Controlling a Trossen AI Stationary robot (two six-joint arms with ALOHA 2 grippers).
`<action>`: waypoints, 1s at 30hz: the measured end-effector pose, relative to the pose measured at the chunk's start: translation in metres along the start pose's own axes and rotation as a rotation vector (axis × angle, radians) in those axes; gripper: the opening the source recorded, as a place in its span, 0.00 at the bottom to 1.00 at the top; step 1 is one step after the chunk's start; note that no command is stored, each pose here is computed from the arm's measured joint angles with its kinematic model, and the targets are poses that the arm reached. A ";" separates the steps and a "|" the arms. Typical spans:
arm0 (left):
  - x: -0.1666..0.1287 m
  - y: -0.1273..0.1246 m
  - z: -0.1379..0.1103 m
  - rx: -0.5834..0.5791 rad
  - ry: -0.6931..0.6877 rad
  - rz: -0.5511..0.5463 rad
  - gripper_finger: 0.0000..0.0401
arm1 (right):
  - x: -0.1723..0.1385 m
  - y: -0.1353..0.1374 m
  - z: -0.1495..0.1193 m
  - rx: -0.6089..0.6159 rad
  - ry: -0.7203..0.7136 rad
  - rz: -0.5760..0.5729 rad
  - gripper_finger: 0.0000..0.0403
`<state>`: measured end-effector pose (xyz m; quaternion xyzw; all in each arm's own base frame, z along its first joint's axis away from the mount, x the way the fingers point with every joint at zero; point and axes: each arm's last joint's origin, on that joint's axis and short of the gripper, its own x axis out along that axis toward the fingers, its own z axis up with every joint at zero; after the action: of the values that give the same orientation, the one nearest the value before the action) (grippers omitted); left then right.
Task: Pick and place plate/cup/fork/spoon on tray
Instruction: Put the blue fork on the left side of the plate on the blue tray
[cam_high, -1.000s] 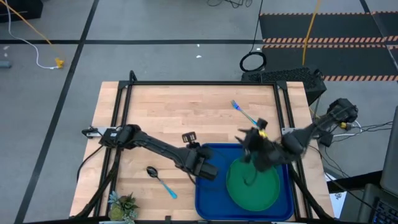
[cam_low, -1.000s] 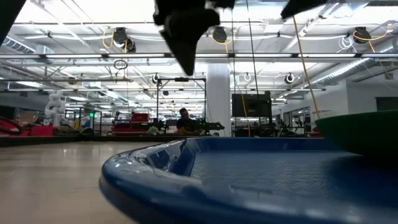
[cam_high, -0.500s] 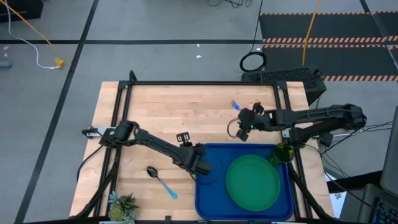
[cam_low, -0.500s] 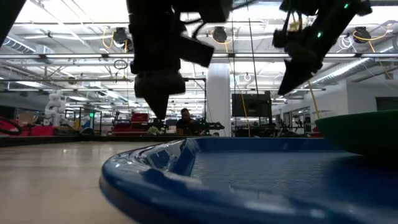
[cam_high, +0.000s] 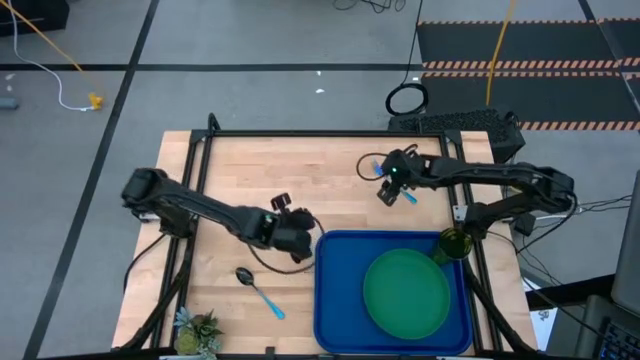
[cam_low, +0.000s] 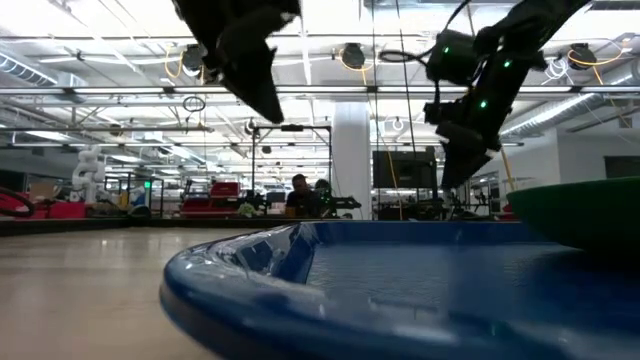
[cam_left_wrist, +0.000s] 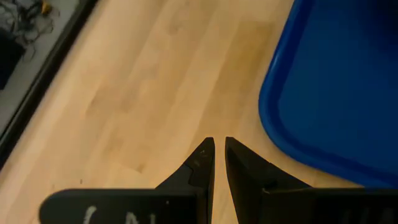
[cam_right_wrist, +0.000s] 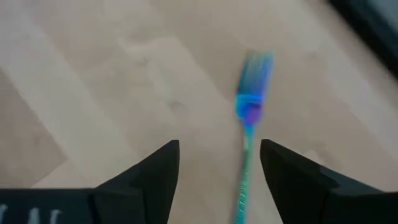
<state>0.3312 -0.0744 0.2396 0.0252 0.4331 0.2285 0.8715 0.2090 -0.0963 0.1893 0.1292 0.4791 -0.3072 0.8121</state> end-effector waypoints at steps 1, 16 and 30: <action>-0.003 0.004 -0.001 -0.005 -0.022 -0.008 0.10 | 0.005 0.000 0.001 -0.001 0.012 0.015 0.55; -0.021 0.051 -0.005 -0.145 -0.256 -0.117 0.10 | 0.048 -0.024 0.000 0.058 0.139 -0.008 0.56; -0.019 0.054 0.004 -0.138 -0.315 -0.167 0.10 | 0.062 -0.031 -0.005 0.073 0.195 -0.050 0.45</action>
<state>0.3041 -0.0331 0.2697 -0.0354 0.2751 0.1778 0.9442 0.2084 -0.1411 0.1365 0.1757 0.5472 -0.3304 0.7486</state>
